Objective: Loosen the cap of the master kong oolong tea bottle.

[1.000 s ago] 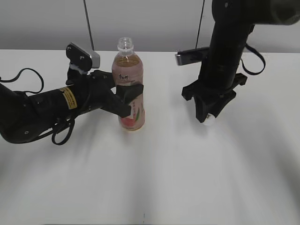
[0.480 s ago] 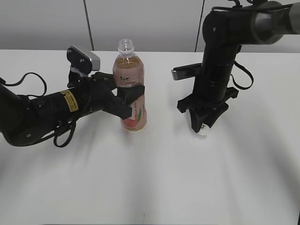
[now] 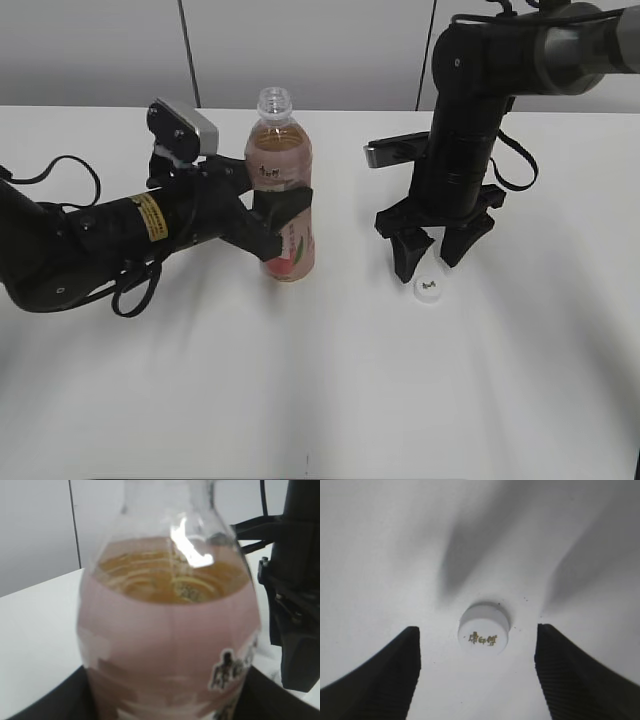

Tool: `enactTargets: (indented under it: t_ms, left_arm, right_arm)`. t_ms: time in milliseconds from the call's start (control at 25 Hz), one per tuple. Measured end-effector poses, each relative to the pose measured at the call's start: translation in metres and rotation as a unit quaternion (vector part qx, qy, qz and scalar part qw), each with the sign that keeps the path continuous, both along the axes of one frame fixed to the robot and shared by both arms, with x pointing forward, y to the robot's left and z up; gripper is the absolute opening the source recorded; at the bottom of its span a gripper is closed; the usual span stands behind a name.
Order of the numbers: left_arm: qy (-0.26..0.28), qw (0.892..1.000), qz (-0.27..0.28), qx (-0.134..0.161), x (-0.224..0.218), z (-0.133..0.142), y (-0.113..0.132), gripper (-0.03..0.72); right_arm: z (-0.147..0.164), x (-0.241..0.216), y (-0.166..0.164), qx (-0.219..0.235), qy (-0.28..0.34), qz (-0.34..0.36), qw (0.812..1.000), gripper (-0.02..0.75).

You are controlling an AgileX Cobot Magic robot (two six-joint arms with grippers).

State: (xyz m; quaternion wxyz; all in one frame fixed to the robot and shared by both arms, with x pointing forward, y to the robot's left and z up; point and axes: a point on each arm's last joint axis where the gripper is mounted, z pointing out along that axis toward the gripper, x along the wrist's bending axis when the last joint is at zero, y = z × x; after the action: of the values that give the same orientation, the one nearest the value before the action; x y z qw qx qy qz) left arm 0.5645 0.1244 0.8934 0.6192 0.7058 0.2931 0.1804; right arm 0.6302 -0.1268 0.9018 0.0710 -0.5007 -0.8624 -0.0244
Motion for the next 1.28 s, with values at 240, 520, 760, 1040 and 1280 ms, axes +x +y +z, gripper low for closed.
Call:
enactTargets:
  t_ms: [240,520,760,1040,1280]
  left_arm:
    - [-0.013,1.000,-0.009,-0.012,0.000,0.004,-0.002,0.502]
    - [-0.006,1.000,-0.009,-0.012,-0.004,0.001,0.000,0.537]
    - [0.030,0.999,0.005,-0.011,-0.022,-0.013,0.009,0.549]
    - [0.046,0.998,0.039,-0.020,-0.043,-0.017,0.023,0.554]
    - [0.035,0.997,0.063,0.005,-0.055,0.016,0.033,0.554]
  right_arm:
    - [0.000,0.000,0.001,0.003,0.001,-0.003,1.000,0.537]
    - [0.000,-0.001,0.000,0.002,0.005,-0.002,1.000,0.537]
    - [0.001,-0.003,0.000,0.003,0.015,-0.004,1.000,0.537]
    - [0.040,-0.005,-0.001,0.019,-0.023,-0.008,1.000,0.537]
    - [0.081,-0.017,-0.006,0.022,-0.036,-0.020,0.999,0.537]
